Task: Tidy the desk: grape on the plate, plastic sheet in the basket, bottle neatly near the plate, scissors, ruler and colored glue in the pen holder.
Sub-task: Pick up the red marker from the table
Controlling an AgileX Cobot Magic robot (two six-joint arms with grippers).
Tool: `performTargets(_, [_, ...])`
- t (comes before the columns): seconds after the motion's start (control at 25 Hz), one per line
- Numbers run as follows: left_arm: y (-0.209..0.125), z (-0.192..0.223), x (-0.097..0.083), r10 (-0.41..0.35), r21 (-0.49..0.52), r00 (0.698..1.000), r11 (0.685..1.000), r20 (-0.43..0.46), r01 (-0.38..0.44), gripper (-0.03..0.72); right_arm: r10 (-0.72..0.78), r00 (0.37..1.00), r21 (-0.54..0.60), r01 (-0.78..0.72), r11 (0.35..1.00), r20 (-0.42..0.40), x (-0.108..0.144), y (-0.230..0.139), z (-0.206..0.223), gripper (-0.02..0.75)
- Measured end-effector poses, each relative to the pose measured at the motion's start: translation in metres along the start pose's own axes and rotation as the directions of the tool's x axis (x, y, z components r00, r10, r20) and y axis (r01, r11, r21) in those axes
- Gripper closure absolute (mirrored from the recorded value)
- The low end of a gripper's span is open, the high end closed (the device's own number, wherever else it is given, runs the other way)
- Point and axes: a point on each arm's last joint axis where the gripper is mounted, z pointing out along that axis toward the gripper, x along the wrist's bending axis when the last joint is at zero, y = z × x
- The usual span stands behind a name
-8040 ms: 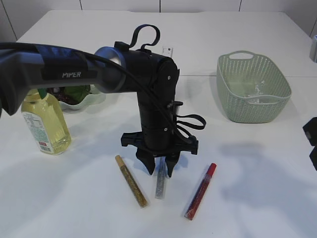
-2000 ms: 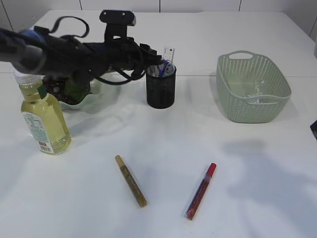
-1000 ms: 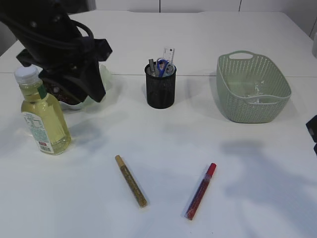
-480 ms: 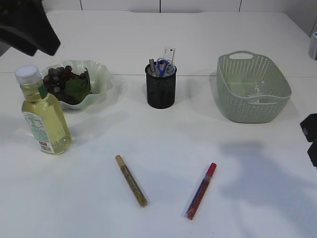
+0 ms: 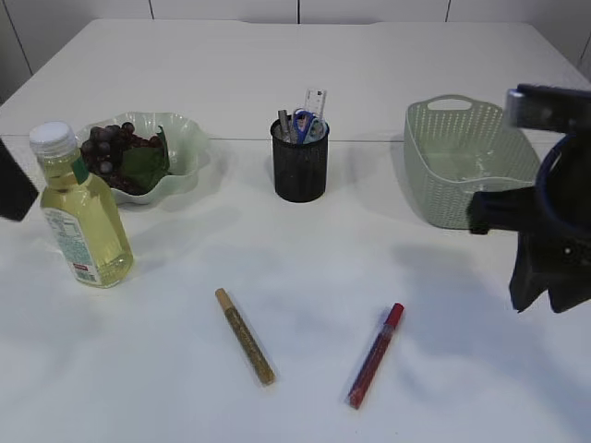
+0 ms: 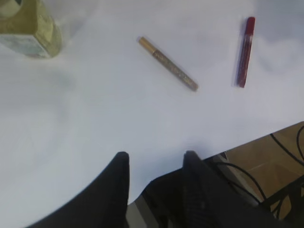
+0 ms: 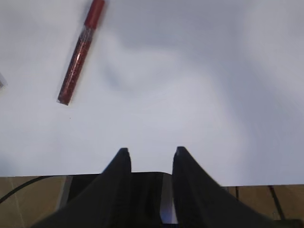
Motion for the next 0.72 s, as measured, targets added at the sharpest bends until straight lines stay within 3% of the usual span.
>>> performTargets(0.2, [-0.02,0.012,0.007,-0.007,0.056,1.0,0.998,-0.018,0.008,0.409,0.081,0.995,0.086,-0.085,0.993,0.053,0.021,0.001,0.028,0.484])
performTargets(0.48, [-0.029,0.0,0.016,0.039,0.006,0.994,0.999,-0.101,-0.039,0.409,0.236,0.967,0.089,-0.244,0.966,0.092,0.043,0.014,0.073,0.484])
performTargets(0.72, [-0.035,-0.014,0.021,0.059,-0.05,0.987,0.996,-0.147,-0.067,0.409,0.337,0.942,0.002,-0.337,0.941,0.0,0.062,0.03,0.102,0.484])
